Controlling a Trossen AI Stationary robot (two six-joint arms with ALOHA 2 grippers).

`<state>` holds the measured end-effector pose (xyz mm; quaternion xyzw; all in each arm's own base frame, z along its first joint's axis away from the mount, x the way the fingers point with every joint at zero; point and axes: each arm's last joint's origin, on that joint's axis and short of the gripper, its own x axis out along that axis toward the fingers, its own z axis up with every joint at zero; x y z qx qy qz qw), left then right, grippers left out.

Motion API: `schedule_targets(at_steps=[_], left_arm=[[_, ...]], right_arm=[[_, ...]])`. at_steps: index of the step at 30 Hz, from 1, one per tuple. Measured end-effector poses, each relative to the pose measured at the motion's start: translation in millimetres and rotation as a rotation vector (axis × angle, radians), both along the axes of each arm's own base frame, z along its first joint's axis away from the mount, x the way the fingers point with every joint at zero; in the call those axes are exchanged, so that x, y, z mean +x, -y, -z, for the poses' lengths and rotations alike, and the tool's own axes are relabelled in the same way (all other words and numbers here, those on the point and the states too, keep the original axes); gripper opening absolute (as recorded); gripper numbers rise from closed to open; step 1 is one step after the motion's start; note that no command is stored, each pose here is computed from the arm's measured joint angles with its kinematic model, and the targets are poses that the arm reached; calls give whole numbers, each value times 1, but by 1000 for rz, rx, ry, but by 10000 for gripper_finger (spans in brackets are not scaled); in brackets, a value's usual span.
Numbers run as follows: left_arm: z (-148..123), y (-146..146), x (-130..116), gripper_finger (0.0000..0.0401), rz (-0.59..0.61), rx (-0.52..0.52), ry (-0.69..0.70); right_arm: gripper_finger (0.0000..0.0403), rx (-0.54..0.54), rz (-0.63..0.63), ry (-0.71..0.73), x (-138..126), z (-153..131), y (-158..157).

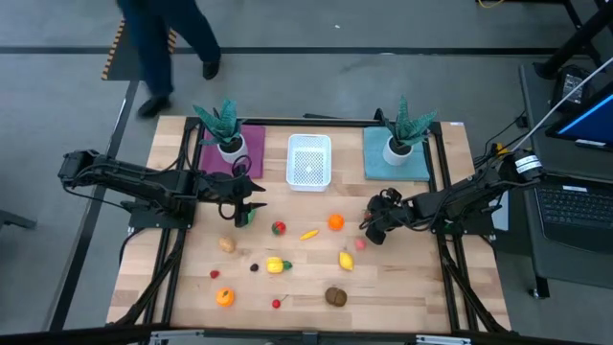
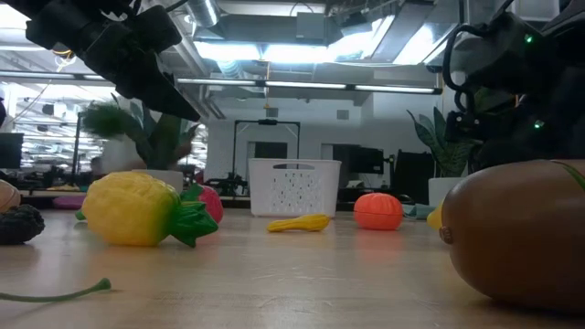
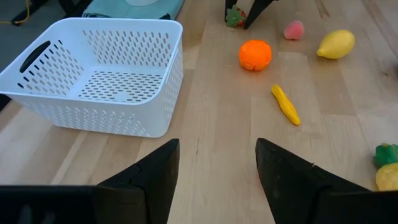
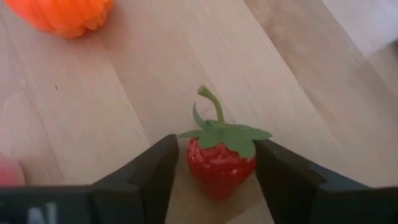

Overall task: Pick and placing Produce into tupperware
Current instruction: Put the right red strawberry into the white bin

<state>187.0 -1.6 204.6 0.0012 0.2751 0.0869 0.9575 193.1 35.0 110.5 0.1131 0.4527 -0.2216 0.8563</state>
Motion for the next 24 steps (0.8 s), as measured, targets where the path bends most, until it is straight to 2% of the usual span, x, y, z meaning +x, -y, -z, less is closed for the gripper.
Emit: schedule_targets(at_steps=[8,18,24], left_arm=[[0,0,0,204,0,0,0],[0,0,0,204,-1,0,0],[0,0,0,204,0,0,1]], right_arm=[[135,-3,4,1,0,0,0],[149,-5,9,13,6,-5,0],[133,-29,-49,49,18,-18,-3]])
